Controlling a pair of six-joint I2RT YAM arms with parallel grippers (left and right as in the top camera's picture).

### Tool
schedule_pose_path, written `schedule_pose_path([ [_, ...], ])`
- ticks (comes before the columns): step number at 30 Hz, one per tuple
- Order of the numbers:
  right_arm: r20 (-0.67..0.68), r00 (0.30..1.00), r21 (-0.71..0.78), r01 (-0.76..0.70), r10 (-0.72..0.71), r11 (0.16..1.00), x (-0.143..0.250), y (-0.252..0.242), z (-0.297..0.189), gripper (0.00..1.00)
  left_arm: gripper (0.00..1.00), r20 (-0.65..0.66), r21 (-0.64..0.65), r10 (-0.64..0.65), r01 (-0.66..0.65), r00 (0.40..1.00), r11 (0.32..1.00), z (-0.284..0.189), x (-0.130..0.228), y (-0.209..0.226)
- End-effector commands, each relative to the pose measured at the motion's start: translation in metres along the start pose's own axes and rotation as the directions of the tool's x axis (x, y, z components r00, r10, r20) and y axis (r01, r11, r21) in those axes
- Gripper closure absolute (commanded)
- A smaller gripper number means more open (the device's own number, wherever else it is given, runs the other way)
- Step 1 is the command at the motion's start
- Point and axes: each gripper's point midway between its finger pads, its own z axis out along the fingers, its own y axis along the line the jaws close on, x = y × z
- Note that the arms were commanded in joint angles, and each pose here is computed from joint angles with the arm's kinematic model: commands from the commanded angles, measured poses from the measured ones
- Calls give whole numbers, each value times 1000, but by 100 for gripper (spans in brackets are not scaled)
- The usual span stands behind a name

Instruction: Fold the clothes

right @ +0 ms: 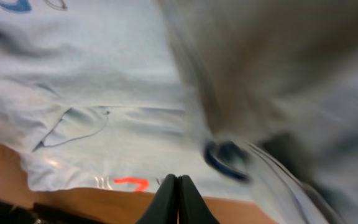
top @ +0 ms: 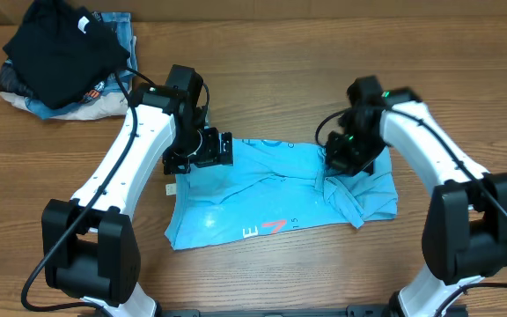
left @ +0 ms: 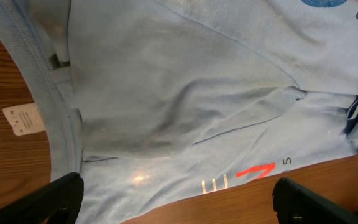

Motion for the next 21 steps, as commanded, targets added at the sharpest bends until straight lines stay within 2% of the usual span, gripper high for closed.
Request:
schedule_pose_path([
  [1,138,990,125,-24,7,992,-15,-20,-51,85,0,17,-1,-1,1,1000,1000,-4,0,1],
  [3,119,992,149,-46,28,988,-5,-28,-57,62,0,19,0,0,0,1000,1000,-5,-1,0],
  [5,82,995,188,-65,51,980,6,-38,-58,44,0,21,1,0,0,1000,1000,-4,-1,0],
  [6,69,996,218,-73,59,973,10,-44,-59,39,0,21,1,0,0,1000,1000,-4,-1,0],
  [9,36,997,257,-82,75,963,19,-54,-55,8,0,20,1,0,0,1000,1000,-4,-1,0],
  [11,19,997,266,-83,81,960,23,-58,-49,2,0,21,1,0,0,1000,1000,-4,-1,0],
  [13,-5,996,277,-86,91,957,28,-64,-40,2,0,20,1,0,0,1000,1000,-4,-1,0],
  [18,-41,993,281,-92,108,955,37,-77,-12,8,0,21,1,0,0,1000,1000,-4,-1,0],
  [21,-79,990,241,-98,120,966,46,-76,4,19,0,21,1,0,0,1000,1000,-4,-1,0],
])
